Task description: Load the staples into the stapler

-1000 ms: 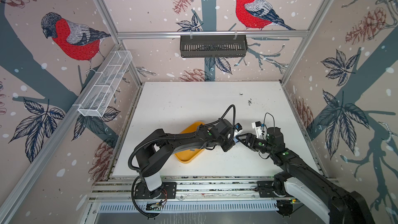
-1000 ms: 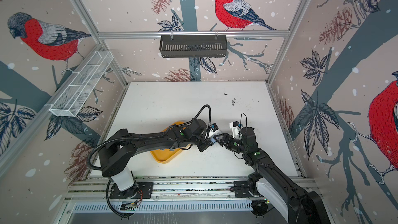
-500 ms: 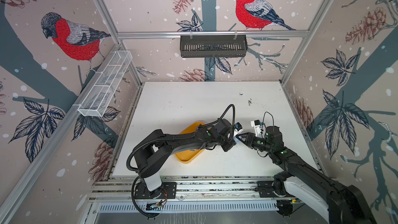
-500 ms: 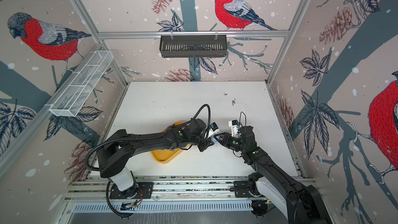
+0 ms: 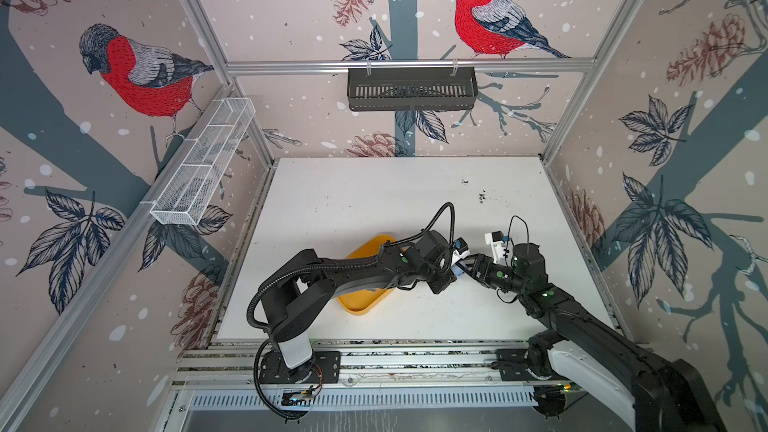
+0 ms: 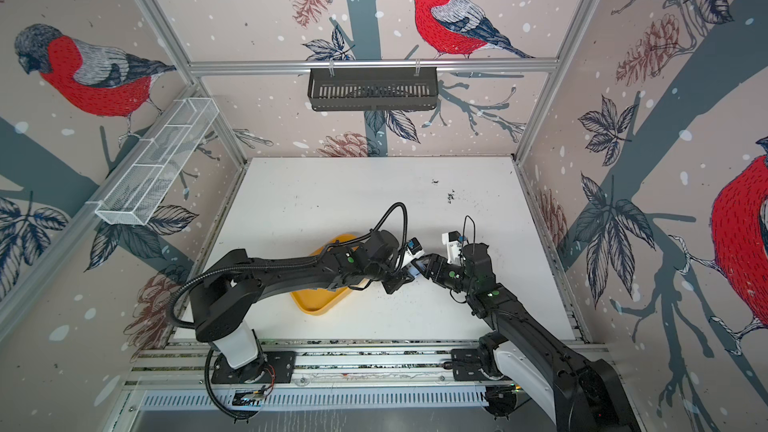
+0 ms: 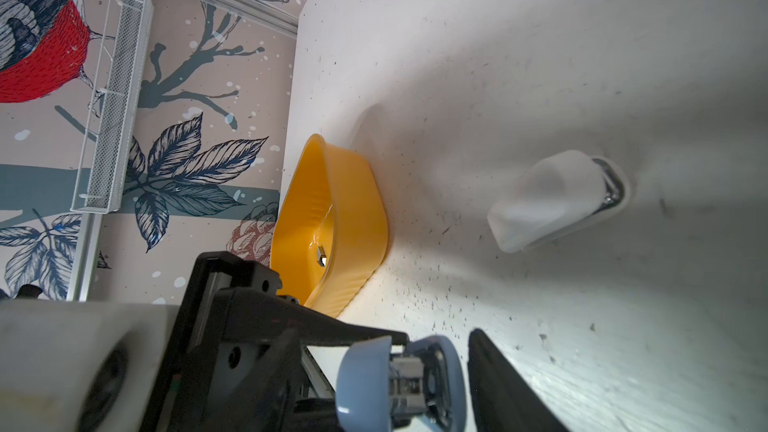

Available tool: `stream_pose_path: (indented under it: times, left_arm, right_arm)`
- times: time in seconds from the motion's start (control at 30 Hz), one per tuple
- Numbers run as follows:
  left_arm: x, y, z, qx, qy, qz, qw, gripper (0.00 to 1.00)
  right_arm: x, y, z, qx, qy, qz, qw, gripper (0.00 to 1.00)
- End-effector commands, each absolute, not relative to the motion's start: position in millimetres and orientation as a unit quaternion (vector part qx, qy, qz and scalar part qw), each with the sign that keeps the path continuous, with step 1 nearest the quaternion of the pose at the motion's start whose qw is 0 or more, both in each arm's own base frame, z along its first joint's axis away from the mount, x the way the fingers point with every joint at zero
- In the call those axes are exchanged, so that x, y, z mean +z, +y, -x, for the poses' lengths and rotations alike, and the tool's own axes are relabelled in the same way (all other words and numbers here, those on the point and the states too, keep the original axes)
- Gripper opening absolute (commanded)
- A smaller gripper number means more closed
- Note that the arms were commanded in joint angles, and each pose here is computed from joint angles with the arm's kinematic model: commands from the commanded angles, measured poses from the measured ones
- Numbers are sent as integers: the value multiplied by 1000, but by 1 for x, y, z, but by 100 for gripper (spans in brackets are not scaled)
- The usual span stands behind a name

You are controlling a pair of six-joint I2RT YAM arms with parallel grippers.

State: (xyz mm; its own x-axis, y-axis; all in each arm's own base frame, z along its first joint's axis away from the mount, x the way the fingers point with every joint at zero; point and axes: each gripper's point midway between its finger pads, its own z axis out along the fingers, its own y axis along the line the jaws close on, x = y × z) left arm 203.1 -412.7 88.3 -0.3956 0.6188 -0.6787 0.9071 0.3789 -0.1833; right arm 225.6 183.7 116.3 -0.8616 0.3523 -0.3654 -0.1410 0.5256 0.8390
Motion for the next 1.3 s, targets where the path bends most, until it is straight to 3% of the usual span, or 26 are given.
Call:
stream_pose_path:
  times: [0.0,0.23,0.57,0.9,1.13,1.27]
  left_arm:
    - [83,-414,-202,-275,784,-492,260,16]
    - [51,-404,-200,-244,800,-496,235,19]
    - [22,-398,-201,-206,811,-506,209,27]
    - [40,-402,-207,-205,808,-503,229,59]
    - [118,-397,-241,-222,799,-453,326,96]
    - [160,-365,-289,-230,805,-387,386,97]
  right_arm:
    - [109,168,-234,434,854,-76,277,71]
    - [106,115,-254,292,887,-120,337,100]
    - [163,69,-296,174,863,-113,461,100]
    - [194,34,-328,112,829,-139,530,100]
    - [203,3,-342,36,789,-139,598,100]
    - [199,-6,-348,-10,767,-112,632,100]
